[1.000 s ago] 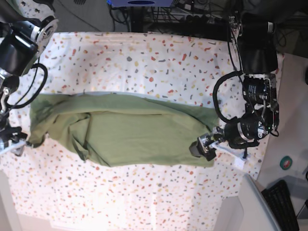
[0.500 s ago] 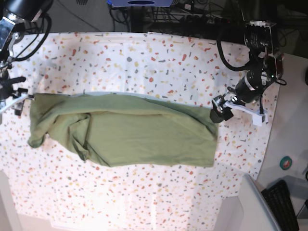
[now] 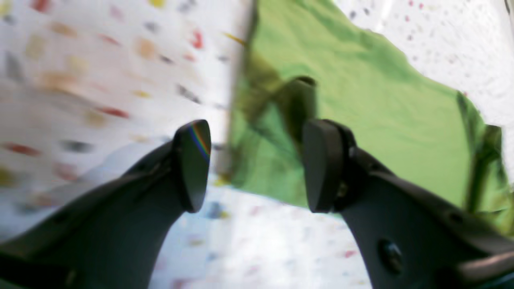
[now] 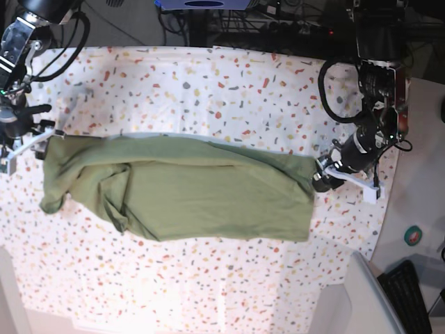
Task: Layout the t-shirt on the table in an organized manner, then fold the t-shirt properly
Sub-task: 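Regrasp the shirt ends with both grippers and adjust the hold, then lift the shirt with both grippers and lay it flat, spread out, then release the shirt and move both grippers to its shoulder edges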
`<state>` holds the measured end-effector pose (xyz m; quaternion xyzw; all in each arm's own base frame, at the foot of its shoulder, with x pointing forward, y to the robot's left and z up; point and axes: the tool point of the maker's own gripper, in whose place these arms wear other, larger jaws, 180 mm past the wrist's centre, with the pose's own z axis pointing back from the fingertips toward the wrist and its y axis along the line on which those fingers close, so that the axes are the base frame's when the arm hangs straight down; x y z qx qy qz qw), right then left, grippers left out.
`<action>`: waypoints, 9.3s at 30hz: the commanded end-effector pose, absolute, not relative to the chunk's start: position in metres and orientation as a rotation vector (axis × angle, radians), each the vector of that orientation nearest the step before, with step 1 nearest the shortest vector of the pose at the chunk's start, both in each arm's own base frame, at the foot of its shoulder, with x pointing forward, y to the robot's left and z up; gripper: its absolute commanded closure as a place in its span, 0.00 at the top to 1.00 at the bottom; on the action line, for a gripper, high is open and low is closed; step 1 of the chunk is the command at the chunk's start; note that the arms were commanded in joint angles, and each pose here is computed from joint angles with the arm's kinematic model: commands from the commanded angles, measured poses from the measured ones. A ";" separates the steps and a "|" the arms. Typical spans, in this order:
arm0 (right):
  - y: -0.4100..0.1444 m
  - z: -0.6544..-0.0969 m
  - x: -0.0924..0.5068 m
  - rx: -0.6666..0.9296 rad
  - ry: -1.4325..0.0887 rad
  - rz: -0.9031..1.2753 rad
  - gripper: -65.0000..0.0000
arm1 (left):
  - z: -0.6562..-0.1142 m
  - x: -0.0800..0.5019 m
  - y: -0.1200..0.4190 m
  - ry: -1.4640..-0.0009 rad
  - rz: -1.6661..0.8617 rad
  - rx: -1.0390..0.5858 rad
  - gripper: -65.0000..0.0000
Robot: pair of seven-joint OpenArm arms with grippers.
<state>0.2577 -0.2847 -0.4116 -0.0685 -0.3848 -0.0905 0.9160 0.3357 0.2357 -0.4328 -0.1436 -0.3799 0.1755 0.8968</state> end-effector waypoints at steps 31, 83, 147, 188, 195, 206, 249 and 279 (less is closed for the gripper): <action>-0.288 -0.412 0.267 -0.132 -0.810 -0.196 0.47 | -0.445 0.385 0.159 -0.736 -0.135 -0.228 0.52; -0.285 -0.427 0.267 -0.102 -0.778 -0.216 0.47 | -0.451 0.393 0.177 -0.691 -0.062 -0.229 0.45; -0.278 -0.477 0.242 0.208 -0.711 -0.225 0.00 | -0.427 0.337 0.167 -0.654 -0.154 -0.202 0.00; -0.396 -0.097 0.441 -0.333 -1.151 0.070 0.00 | -0.114 0.559 0.081 -1.191 -0.280 -0.368 0.00; -0.347 -0.278 0.379 -0.154 -0.860 0.053 0.00 | -0.299 0.463 0.101 -0.873 -0.237 -0.336 0.00; -0.296 -0.438 0.276 0.053 -0.569 -0.021 0.00 | -0.431 0.349 0.126 -0.636 -0.157 -0.324 0.00; -0.333 -0.460 0.141 -0.013 -0.422 -0.355 0.30 | -0.421 0.270 0.204 -0.687 0.045 -0.215 0.69; -0.350 -0.493 0.260 0.127 -0.603 -0.320 0.00 | -0.478 0.331 0.130 -0.567 -0.069 -0.341 0.00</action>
